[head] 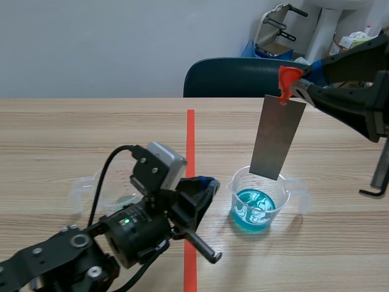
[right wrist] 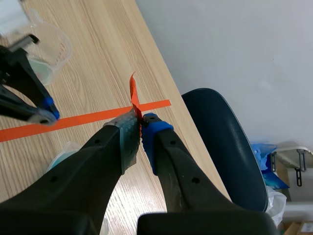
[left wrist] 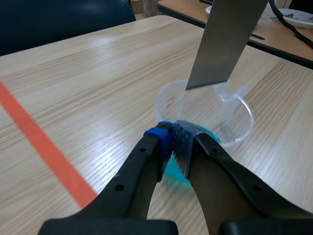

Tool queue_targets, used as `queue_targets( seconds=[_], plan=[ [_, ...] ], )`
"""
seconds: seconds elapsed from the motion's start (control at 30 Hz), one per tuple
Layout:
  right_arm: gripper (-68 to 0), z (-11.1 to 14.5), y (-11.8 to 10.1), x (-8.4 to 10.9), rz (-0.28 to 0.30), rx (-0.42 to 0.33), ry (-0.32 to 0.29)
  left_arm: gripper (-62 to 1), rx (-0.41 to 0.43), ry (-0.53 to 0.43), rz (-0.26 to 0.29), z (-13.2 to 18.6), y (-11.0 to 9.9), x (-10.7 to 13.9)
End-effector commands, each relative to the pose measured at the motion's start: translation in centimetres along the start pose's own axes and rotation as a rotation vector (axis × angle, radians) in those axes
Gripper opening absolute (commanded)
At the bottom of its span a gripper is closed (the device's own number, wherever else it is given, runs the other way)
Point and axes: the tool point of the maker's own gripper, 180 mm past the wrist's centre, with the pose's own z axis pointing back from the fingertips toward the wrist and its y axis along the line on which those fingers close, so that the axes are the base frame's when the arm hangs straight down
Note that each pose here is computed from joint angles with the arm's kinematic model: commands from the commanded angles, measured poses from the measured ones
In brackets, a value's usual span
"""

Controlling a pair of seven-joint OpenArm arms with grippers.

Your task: Do the redox reaction experiment

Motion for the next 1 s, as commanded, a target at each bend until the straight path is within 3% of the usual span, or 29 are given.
queue_targets(
  seconds=[0.0,0.57,0.97],
  plan=[
    [-66.7,0.1,-0.2,0.8,0.013,0.005,-0.026,-57.8,0.008,-0.023,0.007,1.1,0.0,1.2],
    [-66.7,0.1,-0.2,0.8,0.013,0.005,-0.026,-57.8,0.244,0.111,-0.016,14.8,3.9,3.6],
    [-66.7,0.1,-0.2,0.8,0.013,0.005,-0.026,-57.7,0.361,0.162,-0.032,20.0,5.1,7.2]
  ],
)
